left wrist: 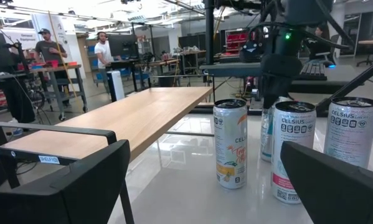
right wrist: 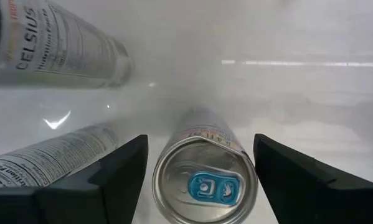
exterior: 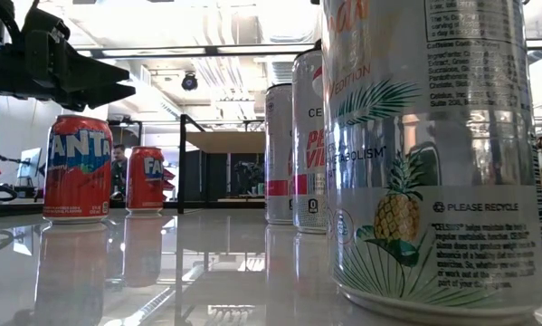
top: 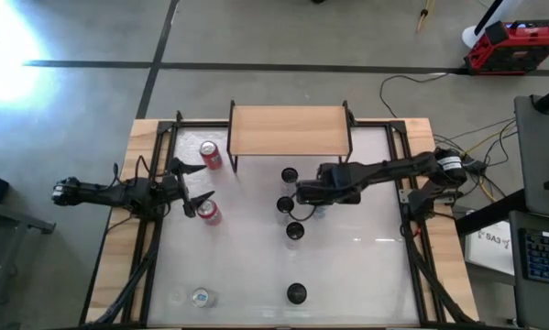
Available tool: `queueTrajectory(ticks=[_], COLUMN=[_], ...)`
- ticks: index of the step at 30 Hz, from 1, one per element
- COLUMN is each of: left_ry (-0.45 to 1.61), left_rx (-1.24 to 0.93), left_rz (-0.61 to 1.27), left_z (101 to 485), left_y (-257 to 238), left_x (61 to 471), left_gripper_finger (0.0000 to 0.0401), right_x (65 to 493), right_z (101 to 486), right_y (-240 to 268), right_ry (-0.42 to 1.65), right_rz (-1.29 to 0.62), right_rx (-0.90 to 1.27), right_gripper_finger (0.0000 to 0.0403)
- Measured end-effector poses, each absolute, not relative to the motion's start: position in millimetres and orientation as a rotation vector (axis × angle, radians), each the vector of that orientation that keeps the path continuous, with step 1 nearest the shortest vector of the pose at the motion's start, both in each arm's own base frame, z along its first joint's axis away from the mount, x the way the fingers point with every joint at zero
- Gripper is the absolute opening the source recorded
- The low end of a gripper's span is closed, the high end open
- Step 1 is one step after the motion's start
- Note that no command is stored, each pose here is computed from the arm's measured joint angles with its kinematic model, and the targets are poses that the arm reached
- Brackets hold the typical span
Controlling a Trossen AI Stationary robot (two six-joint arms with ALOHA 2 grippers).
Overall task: Place canned beverage on shelf
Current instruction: Put the top blue soda can on the shelf
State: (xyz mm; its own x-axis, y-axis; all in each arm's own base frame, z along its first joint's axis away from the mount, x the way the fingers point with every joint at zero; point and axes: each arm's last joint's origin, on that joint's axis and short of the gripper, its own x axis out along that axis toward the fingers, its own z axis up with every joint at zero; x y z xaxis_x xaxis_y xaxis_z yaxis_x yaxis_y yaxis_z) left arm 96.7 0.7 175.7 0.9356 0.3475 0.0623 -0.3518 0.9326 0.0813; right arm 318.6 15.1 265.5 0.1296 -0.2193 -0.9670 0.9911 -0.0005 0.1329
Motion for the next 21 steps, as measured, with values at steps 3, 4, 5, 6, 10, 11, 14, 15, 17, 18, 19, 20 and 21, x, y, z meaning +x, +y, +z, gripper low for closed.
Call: queueTrajectory(ticks=[3,4,5,6,10,11,14,15,17,18,19,20,21], left_ry=[-0.047,-0.047,-0.047,-0.047,-0.047,-0.047,-0.046,-0.047,-0.047,-0.047,-0.047,-0.047,-0.047], left_rx=[0.092,0.092,0.092,0.092,0.092,0.092,0.092,0.092,0.092,0.092,0.092,0.092,0.092], left_rz=[0.358,0.358,0.358,0.358,0.358,0.358,0.358,0.358,0.358,0.358,0.358,0.358,0.358], left_z=[175.7,175.6,175.7,175.7,175.7,175.7,175.5,175.7,175.6,175.6,175.7,175.7,175.6], left_y=[0.8,0.7,0.7,0.8,0.8,0.8,0.7,0.8,0.7,0.7,0.7,0.8,0.7], left_x=[96.7,96.7,96.7,96.7,96.7,96.7,96.7,96.7,96.7,96.7,96.7,96.7,96.7], left_gripper_finger=[0.0400,0.0400,0.0400,0.0400,0.0400,0.0400,0.0400,0.0400,0.0400,0.0400,0.0400,0.0400,0.0400], right_x=[319.8,320.3,321.7,322.9,327.6,328.8,331.2,331.5,331.9,331.5,331.4,331.1,330.6], right_z=[261.8,259.8,256.8,254.1,240.7,237.1,228.6,226.5,222.6,221.9,220.8,220.4,220.2], right_y=[19.3,21.0,23.4,26.0,37.8,40.7,50.1,53.8,60.8,64.1,67.0,69.7,72.0], right_ry=[0.939,0.941,0.940,0.940,0.944,0.935,0.897,0.878,0.844,0.826,0.807,0.786,0.768], right_rz=[-1.231,-1.235,-1.239,-1.242,-1.271,-1.283,-1.314,-1.325,-1.345,-1.353,-1.362,-1.368,-1.374], right_rx=[1.078,1.062,1.040,1.020,0.954,0.939,0.903,0.899,0.902,0.909,0.914,0.917,0.921], right_gripper_finger=[0.0272,0.0272,0.0272,0.0272,0.0272,0.0272,0.0272,0.0272,0.0272,0.0272,0.0272,0.0272,0.0272])
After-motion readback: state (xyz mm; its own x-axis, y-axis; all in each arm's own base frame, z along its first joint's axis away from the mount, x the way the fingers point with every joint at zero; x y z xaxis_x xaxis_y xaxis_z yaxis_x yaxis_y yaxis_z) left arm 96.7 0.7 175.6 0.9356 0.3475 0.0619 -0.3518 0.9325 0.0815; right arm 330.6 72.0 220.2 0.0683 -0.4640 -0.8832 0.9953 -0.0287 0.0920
